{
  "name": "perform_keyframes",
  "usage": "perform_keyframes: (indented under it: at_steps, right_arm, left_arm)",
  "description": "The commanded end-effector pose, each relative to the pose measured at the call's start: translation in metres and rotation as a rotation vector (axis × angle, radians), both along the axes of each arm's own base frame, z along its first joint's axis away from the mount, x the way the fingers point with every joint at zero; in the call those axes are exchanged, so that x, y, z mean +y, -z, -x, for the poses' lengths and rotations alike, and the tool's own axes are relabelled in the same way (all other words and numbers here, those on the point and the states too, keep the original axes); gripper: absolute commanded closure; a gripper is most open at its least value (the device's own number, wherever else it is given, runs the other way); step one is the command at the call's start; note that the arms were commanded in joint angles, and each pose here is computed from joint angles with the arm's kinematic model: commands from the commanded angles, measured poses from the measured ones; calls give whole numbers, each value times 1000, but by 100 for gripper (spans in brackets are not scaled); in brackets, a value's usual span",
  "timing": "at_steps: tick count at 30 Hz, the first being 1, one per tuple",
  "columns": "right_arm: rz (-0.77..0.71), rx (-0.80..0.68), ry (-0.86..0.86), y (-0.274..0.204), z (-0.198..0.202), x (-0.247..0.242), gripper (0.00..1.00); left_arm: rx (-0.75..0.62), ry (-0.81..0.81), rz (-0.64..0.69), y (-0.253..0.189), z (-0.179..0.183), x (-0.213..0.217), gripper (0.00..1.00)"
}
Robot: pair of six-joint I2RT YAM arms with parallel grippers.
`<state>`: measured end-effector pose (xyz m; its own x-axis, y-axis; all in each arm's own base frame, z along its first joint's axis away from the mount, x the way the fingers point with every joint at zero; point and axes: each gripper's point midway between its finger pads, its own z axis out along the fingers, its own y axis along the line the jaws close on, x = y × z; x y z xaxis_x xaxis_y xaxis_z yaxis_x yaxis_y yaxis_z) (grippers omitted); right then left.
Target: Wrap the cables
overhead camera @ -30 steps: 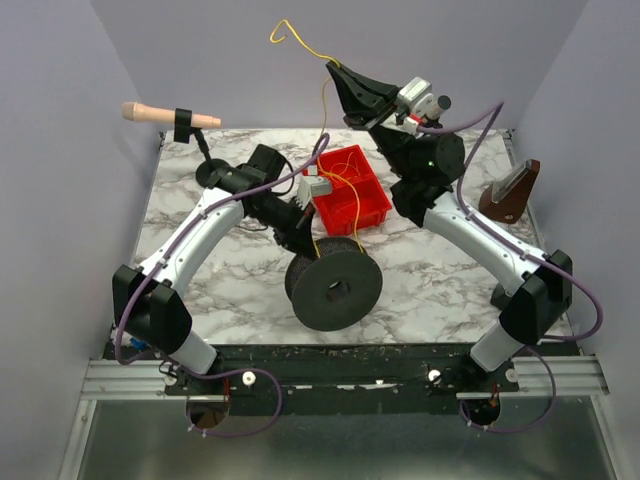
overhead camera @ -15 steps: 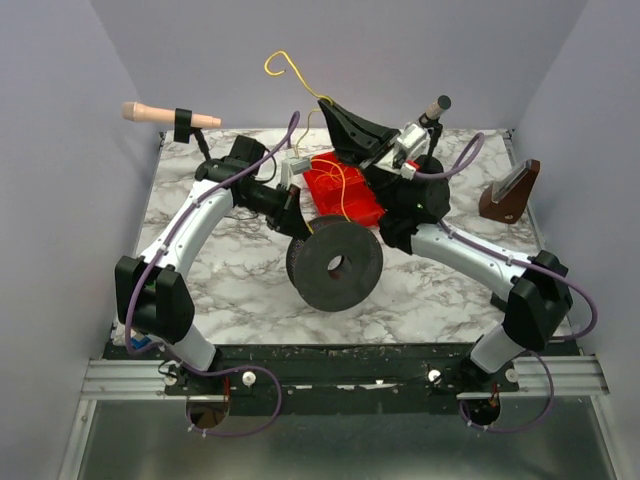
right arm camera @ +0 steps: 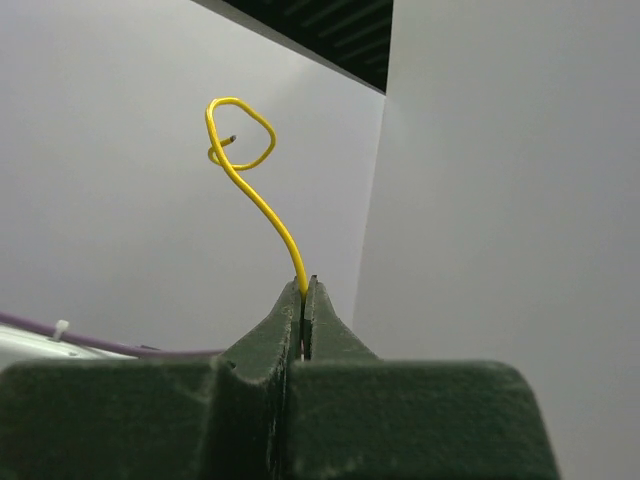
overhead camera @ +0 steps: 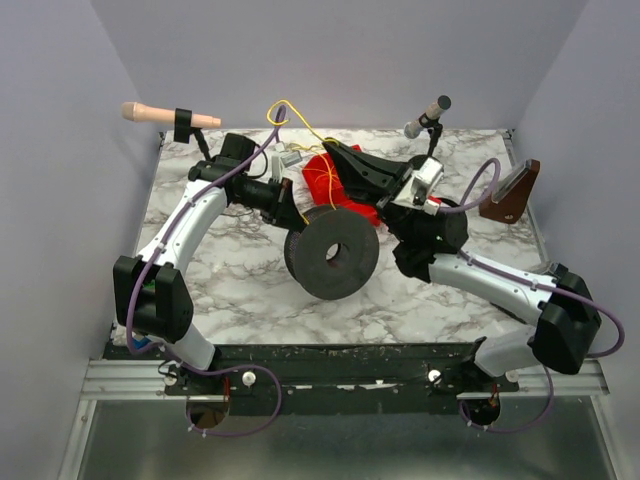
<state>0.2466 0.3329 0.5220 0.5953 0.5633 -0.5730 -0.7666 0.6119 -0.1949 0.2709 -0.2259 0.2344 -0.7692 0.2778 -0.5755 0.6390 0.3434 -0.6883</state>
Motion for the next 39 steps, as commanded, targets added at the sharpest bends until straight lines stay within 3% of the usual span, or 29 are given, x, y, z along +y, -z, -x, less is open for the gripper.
perform_keyframes:
  at_steps: [1,19,25,39]
  right_arm:
    - [-93,-58,-47,-17,37,-22,99]
    - [178,232,-194,86,57,25,100]
    - [308,343,-298,127,65,46,99]
    - [451,490,-282,185,70,33,99]
  left_arm:
    - [-5,-49,48,-11,-8,2,100]
    - [-63,-165,57,-29,-40,6,100]
    - [-162,-256,64,-51,-66,12,100]
    - [-260,-402,131,-92,-100,43,100]
